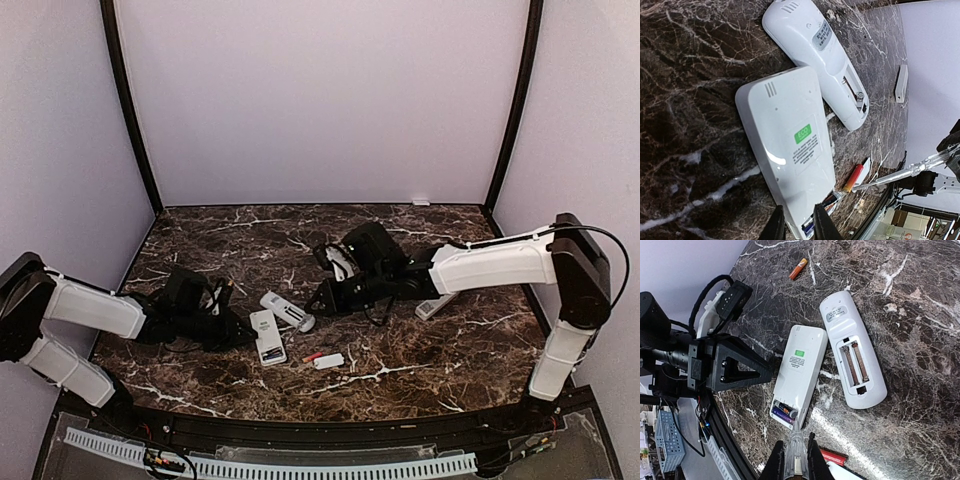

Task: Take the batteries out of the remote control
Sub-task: Remove the battery from the remote control without the battery cover.

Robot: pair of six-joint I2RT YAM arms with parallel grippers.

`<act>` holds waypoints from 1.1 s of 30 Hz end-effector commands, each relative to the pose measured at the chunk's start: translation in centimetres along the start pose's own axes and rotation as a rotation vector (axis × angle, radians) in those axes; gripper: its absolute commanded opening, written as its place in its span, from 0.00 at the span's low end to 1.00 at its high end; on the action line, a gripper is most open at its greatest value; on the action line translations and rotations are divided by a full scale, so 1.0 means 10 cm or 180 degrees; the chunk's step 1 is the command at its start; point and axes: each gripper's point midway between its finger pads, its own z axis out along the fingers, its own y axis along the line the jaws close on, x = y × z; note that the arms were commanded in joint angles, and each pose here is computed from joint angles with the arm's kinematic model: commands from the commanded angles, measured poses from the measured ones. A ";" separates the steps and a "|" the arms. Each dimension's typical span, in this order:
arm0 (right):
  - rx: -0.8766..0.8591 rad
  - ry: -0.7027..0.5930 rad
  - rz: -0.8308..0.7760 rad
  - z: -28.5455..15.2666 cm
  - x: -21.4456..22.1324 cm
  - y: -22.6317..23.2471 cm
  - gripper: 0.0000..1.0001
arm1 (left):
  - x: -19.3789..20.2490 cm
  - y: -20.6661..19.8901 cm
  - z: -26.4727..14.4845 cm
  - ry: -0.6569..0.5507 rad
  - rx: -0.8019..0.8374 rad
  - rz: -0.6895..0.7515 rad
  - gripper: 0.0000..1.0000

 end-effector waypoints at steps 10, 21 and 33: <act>0.0146 0.0050 -0.0358 0.14 0.03 0.20 0.00 | 0.02 -0.01 0.08 0.0124 0.0054 0.0039 0.20; 0.0143 0.0102 -0.0615 0.24 0.06 0.37 0.00 | 0.03 0.00 0.09 0.0147 0.0048 0.0023 0.16; 0.0457 0.0201 -0.0762 0.35 0.20 0.36 0.00 | 0.04 0.00 0.08 0.0143 0.0054 0.0024 0.14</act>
